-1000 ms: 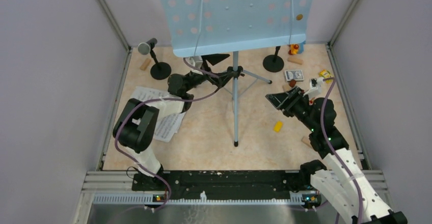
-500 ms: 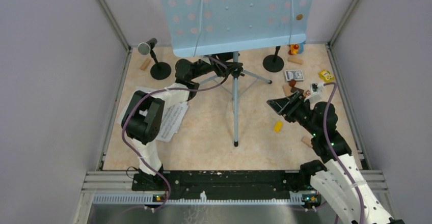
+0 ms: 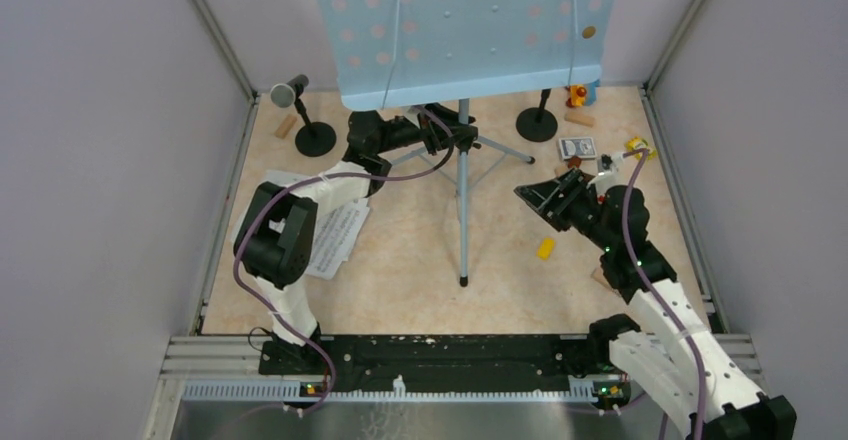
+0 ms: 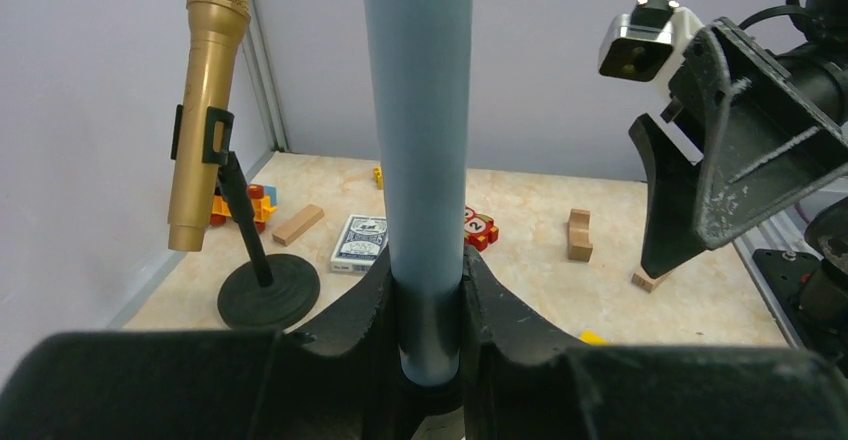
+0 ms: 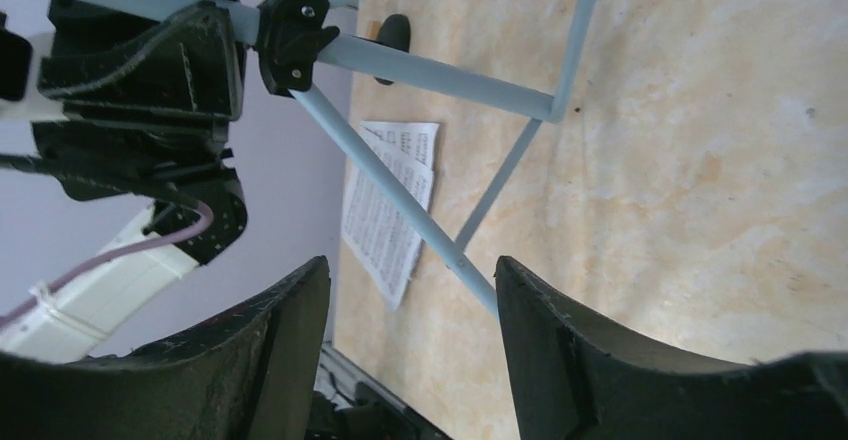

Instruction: Pack up the instrument practice props

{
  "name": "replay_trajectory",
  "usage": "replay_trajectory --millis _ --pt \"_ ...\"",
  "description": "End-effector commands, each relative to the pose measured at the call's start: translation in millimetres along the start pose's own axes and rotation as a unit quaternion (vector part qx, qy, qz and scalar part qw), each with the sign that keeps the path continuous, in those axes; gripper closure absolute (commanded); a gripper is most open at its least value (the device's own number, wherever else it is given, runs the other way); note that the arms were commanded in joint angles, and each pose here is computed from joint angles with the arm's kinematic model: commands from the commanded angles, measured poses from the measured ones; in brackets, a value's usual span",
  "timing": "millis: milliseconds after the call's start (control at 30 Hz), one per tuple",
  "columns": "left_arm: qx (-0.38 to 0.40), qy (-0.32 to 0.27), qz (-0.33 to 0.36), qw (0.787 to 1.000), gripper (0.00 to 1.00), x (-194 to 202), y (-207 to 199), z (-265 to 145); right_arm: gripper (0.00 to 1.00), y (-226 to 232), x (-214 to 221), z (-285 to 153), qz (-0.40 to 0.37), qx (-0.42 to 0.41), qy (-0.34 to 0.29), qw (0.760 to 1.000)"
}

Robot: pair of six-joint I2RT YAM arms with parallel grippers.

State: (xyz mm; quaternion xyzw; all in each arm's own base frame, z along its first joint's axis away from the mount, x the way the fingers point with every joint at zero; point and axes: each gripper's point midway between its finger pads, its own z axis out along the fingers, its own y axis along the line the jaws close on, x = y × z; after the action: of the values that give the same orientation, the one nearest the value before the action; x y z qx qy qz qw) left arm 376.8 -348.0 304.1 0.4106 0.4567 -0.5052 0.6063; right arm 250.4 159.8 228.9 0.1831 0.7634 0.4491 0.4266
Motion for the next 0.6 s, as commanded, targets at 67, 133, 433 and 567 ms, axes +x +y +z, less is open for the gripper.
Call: replay_trajectory --millis 67,133,433,567 --pt "0.007 0.029 0.027 0.999 1.0 8.2 -4.3 -8.4 0.38 64.9 -38.8 23.3 0.113 -0.109 -0.032 0.987" --pt "0.005 0.036 0.032 0.999 1.0 13.0 -5.0 -10.9 0.4 65.1 -46.8 36.2 0.166 -0.103 -0.037 0.98" --pt "-0.004 0.045 0.042 0.998 1.0 17.8 -1.1 -12.2 0.43 73.7 -72.0 86.5 0.325 -0.107 -0.04 0.939" --pt "-0.004 0.046 0.044 0.998 1.0 18.6 -1.9 -12.3 0.45 79.9 -65.5 105.8 0.348 -0.103 -0.02 0.932"
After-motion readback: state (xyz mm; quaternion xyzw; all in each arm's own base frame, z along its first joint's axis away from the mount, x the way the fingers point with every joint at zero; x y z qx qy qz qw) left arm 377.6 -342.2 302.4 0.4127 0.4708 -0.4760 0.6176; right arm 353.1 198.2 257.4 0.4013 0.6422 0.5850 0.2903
